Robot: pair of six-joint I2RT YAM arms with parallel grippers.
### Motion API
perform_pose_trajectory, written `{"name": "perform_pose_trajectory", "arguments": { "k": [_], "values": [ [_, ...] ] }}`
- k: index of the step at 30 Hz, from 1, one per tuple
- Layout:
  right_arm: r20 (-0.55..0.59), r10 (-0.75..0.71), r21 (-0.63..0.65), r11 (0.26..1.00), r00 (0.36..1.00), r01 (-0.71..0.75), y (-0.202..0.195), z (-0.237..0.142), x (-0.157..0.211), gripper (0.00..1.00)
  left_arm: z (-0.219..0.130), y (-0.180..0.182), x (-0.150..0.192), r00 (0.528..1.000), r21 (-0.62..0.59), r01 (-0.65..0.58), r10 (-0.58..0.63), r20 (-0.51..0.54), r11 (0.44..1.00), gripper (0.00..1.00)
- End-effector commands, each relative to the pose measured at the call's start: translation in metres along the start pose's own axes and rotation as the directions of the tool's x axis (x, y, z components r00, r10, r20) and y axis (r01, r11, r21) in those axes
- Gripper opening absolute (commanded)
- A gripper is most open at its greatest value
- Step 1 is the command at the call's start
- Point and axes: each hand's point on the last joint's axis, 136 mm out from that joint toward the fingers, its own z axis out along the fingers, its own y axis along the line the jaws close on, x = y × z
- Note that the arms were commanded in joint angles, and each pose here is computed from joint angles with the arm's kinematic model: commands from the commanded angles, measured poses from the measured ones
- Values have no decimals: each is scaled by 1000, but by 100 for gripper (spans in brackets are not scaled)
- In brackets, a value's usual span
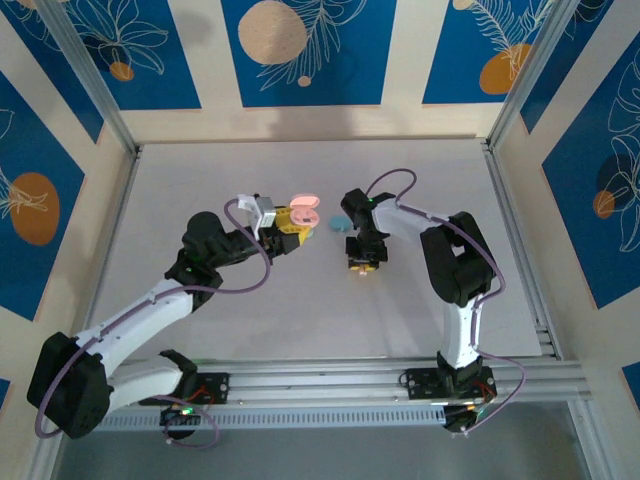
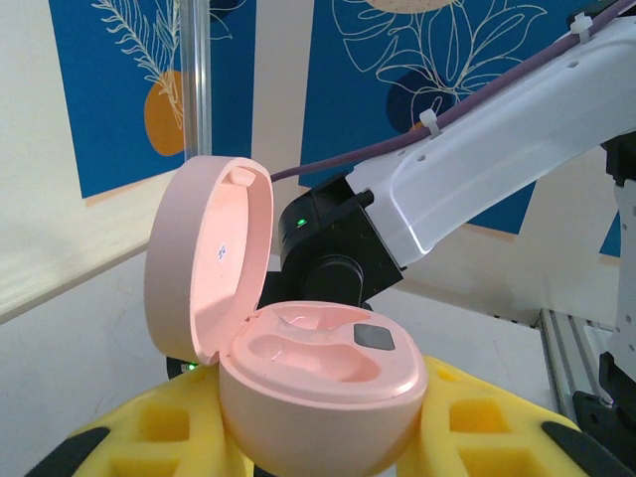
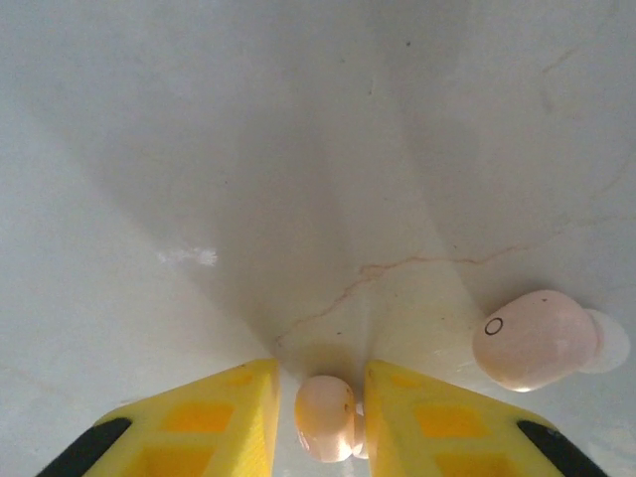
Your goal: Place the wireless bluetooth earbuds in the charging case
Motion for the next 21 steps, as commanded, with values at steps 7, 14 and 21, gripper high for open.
{"name": "perform_pose_trajectory", "arguments": {
  "k": [7,14,21],
  "values": [
    [-17,-12,30,999,1000,12,-1,0,1,27,3,-6,-7,1000,25,-17,17,13,1000,20],
    [-15,-10,33,999,1000,11,-2,1,0,22,3,-6,-7,1000,22,-18,17,12,1000,20],
    [35,-28,-118,993,999,32,18,-28,0,18,0,0,-8,999,-22,-26,26,19,999,20]
  ]
}}
